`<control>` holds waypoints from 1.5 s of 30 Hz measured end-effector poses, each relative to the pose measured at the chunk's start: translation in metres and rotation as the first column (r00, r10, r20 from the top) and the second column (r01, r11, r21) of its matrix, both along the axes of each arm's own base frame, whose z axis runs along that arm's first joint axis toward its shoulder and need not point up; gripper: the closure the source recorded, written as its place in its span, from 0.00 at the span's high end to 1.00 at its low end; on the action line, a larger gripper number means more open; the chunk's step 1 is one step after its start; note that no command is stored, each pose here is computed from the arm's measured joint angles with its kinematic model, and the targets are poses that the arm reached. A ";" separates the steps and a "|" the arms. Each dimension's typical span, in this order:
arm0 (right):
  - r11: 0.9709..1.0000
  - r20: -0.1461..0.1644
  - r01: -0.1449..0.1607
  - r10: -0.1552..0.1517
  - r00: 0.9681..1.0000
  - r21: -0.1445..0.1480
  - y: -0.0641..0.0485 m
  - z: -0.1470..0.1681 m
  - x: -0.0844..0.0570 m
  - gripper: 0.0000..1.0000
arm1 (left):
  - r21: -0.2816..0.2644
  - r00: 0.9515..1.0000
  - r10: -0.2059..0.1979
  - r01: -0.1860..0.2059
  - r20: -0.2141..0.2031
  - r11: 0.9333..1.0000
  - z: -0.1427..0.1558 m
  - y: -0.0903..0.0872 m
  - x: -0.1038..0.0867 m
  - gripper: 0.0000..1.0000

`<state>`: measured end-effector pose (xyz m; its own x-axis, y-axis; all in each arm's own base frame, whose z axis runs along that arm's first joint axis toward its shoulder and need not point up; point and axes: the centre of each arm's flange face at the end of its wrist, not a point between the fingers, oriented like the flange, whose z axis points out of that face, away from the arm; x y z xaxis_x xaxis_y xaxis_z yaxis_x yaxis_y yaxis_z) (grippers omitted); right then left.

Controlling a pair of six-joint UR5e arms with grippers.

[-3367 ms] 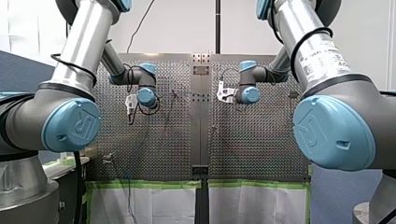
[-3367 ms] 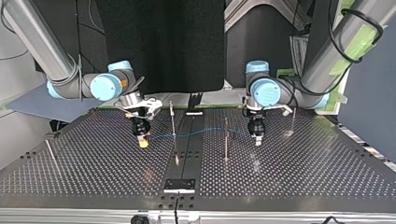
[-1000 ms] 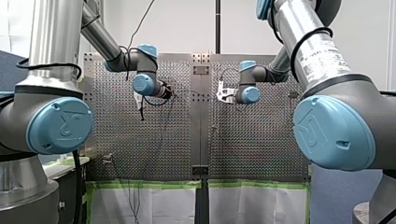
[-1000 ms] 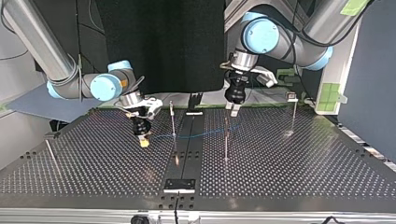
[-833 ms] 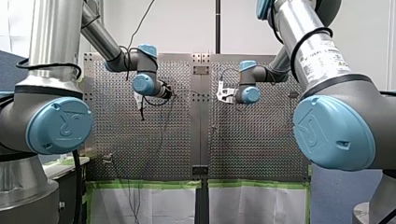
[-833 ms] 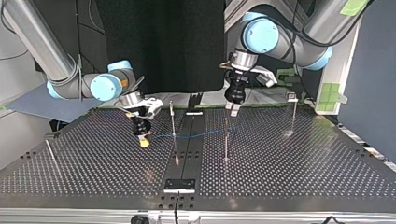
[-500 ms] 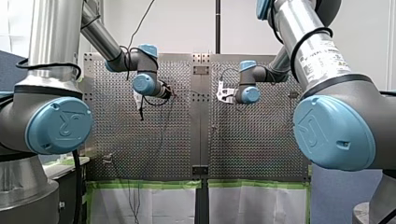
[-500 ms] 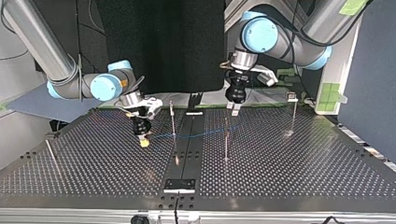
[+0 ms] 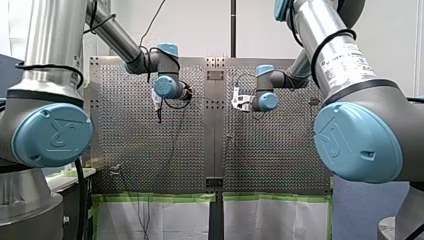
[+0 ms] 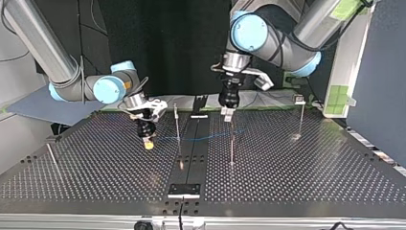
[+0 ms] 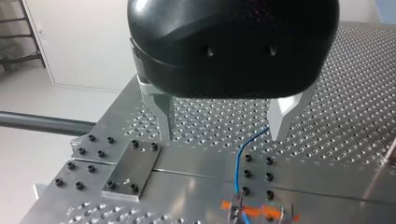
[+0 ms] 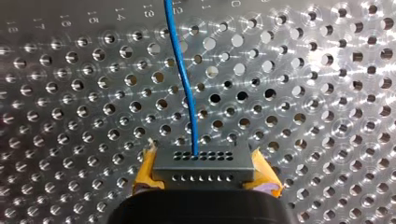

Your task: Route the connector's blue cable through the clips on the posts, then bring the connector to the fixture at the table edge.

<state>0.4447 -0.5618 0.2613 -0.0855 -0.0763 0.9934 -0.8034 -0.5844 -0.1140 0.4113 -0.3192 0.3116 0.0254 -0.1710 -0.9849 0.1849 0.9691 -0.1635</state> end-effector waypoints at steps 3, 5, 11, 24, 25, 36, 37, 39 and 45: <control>1.000 -0.009 0.000 0.000 1.000 0.015 0.002 -0.002 -0.001 0.00 | 0.009 1.000 0.000 0.000 -0.007 1.000 -0.002 -0.014 0.001 1.00; 1.000 -0.017 0.000 0.000 1.000 0.027 0.003 -0.004 -0.001 0.00 | 0.015 1.000 0.001 -0.001 -0.011 1.000 -0.004 -0.024 0.001 1.00; 0.999 -0.042 0.009 -0.007 0.999 0.048 0.004 -0.008 -0.006 0.00 | 0.007 1.000 0.022 -0.022 -0.013 1.000 -0.003 -0.039 0.000 1.00; 0.999 -0.052 0.011 -0.008 0.999 0.044 0.004 -0.010 -0.007 0.00 | 0.018 0.992 0.121 -0.121 -0.020 0.992 -0.004 -0.044 0.017 1.00; 0.999 -0.052 0.011 -0.008 0.999 0.044 0.004 -0.010 -0.007 0.00 | 0.021 0.992 0.126 -0.125 -0.021 0.992 -0.005 -0.046 0.019 1.00; 0.999 -0.051 0.011 -0.009 0.999 0.034 0.003 -0.009 -0.006 0.00 | 0.014 0.989 0.147 -0.147 -0.001 0.989 -0.006 -0.063 0.038 1.00; 0.999 -0.051 0.011 -0.009 0.999 0.034 0.003 -0.010 -0.006 0.00 | 0.014 0.989 0.146 -0.146 0.000 0.989 -0.005 -0.064 0.038 1.00; 0.999 -0.051 0.011 -0.009 0.999 0.034 0.003 -0.010 -0.006 0.00 | 0.016 0.989 0.147 -0.147 -0.001 0.989 -0.005 -0.065 0.040 1.00; 0.999 -0.051 0.011 -0.009 0.999 0.034 0.003 -0.010 -0.006 0.00 | 0.047 0.989 0.148 -0.147 -0.026 0.988 -0.015 -0.075 0.050 1.00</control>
